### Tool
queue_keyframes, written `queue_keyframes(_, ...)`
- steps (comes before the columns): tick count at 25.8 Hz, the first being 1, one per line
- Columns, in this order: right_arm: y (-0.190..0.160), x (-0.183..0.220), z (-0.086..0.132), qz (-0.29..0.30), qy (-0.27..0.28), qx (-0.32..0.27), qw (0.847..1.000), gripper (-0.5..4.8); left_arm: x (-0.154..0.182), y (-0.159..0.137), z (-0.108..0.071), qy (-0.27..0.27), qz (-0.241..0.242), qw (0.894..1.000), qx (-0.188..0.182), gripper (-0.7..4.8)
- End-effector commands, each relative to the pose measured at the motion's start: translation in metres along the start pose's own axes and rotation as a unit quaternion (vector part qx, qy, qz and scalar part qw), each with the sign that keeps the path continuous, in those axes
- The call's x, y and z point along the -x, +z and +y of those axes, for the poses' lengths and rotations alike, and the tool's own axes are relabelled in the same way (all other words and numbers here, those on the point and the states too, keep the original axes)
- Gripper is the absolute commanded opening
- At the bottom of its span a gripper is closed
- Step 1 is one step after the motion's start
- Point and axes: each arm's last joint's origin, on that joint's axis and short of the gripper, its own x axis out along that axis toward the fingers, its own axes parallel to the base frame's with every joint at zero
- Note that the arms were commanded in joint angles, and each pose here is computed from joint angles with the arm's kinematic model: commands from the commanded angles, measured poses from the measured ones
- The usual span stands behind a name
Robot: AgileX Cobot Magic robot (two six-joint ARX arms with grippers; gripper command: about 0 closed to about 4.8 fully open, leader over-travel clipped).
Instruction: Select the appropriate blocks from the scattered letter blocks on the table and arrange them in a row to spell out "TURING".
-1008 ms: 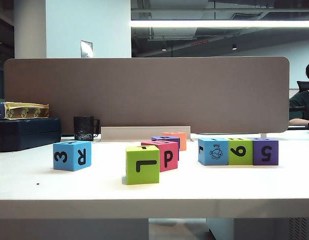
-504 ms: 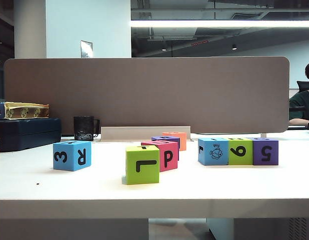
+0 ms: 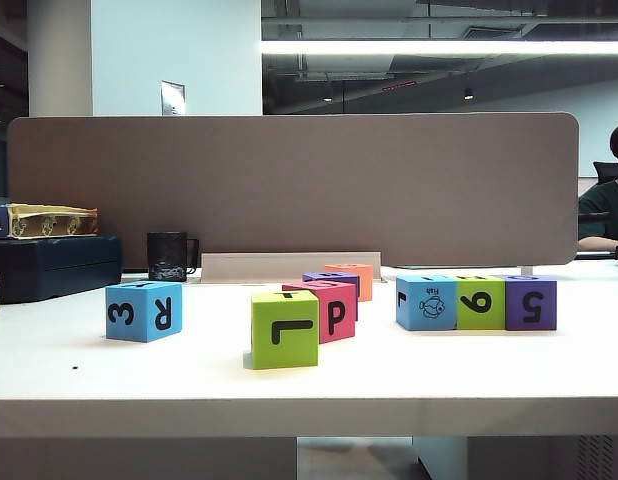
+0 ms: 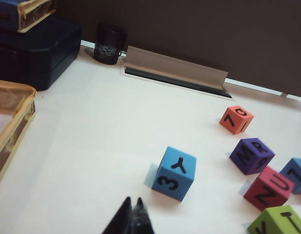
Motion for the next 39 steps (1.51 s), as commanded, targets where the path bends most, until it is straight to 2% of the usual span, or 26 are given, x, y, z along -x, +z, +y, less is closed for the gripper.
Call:
queue_keyframes(1,0.001,0.002,0.002,-0.010,0.007,0.005,1.000,-0.01,0.006,0.011,-0.004,-0.005,-0.005,1.000,0.000,-0.05)
queue_keyframes(5,0.001,0.002,0.002,-0.010,0.008,0.005,1.000,-0.01,0.012,0.026,-0.009,-0.008,-0.005,1.000,0.000,-0.05)
queue_keyframes(9,0.001,0.002,0.002,-0.009,0.012,-0.006,1.000,-0.01,0.008,0.033,-0.013,-0.043,0.028,0.999,0.001,-0.05)
queue_keyframes(14,0.005,0.005,0.005,-0.013,0.021,-0.003,1.000,-0.01,-0.002,0.036,-0.012,-0.051,0.064,0.997,0.008,-0.05)
queue_keyframes(17,0.009,0.008,0.007,-0.019,0.022,0.001,1.000,-0.01,-0.008,0.039,-0.013,-0.057,0.086,0.994,-0.019,-0.05)
queue_keyframes(27,0.009,0.008,0.006,-0.021,0.005,0.000,1.000,-0.01,-0.025,0.048,-0.013,-0.056,0.129,0.989,-0.041,-0.05)
queue_keyframes(32,0.008,0.005,0.003,-0.007,-0.018,-0.011,1.000,-0.01,-0.033,0.055,-0.015,-0.063,0.143,0.985,-0.079,-0.05)
queue_keyframes(35,0.009,-0.002,0.000,0.018,-0.022,-0.025,0.999,-0.01,-0.044,0.058,-0.019,-0.083,0.166,0.977,-0.101,-0.05)
queue_keyframes(38,0.009,-0.004,-0.002,0.026,-0.024,-0.028,0.999,-0.01,-0.055,0.057,-0.024,-0.090,0.191,0.972,-0.106,-0.05)
queue_keyframes(39,0.009,-0.004,-0.002,0.027,-0.024,-0.028,0.999,-0.01,-0.060,0.055,-0.028,-0.095,0.204,0.967,-0.123,-0.05)
